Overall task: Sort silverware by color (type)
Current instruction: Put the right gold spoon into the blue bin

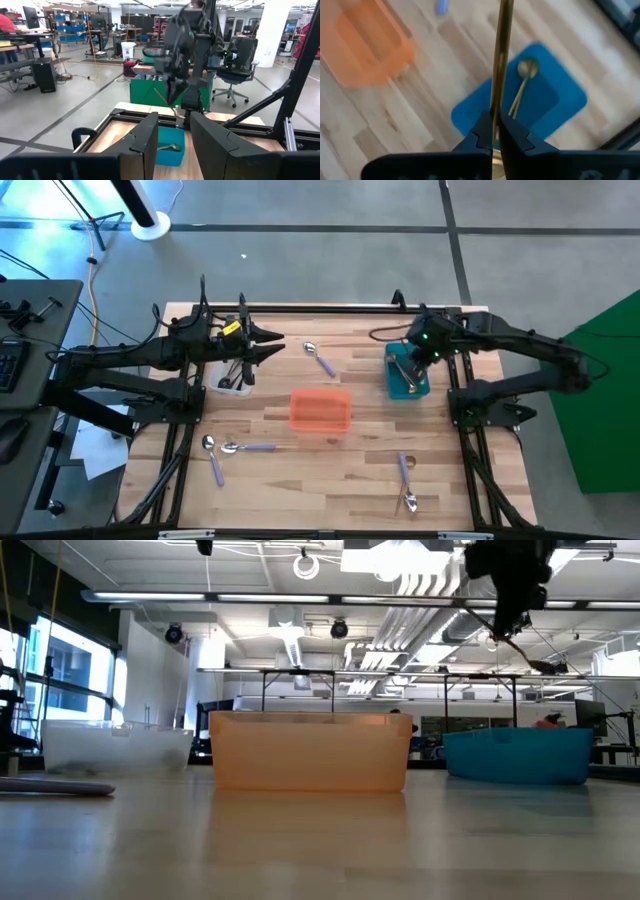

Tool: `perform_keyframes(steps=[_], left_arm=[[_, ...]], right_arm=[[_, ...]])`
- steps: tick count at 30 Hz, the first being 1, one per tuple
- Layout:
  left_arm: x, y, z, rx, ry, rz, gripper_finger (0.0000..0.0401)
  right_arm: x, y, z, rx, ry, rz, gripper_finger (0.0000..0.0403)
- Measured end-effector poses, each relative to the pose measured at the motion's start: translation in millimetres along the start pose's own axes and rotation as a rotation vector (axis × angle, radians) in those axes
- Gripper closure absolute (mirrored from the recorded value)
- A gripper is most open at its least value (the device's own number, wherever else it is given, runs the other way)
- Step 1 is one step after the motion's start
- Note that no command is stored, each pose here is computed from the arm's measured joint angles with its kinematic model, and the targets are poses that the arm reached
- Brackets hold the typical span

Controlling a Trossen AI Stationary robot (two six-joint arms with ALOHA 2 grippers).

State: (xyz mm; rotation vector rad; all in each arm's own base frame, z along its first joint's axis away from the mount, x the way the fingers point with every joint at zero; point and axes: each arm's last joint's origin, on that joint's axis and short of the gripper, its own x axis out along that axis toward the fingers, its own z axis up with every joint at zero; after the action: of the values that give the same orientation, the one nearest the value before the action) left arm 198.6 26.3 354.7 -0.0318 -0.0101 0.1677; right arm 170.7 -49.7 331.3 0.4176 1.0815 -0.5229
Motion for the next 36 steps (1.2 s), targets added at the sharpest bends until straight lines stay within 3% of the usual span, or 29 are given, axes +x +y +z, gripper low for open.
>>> perform_keyframes(steps=[5, 14, 29, 36], left_arm=[[0.0, 0.6, 0.0, 0.000, -0.001, 0.021, 0.0295], [0.0, 0.7, 0.0, -0.037, -0.001, 0.025, 0.0295], [0.0, 0.7, 0.0, -0.092, -0.002, 0.025, 0.0295], [0.0, 0.6, 0.0, -0.123, -0.002, 0.022, 0.0295]], right_arm=[[12.4, -7.2, -18.2, 0.044, 0.055, 0.048, 0.0403], [17.2, -14.2, -6.0, 0.083, 0.002, 0.068, 0.0403], [96.1, -52.0, 28.8, 0.194, 0.309, -0.003, 0.0403], [127.3, -60.0, 32.5, 0.221, 0.442, 0.030, 0.0403]])
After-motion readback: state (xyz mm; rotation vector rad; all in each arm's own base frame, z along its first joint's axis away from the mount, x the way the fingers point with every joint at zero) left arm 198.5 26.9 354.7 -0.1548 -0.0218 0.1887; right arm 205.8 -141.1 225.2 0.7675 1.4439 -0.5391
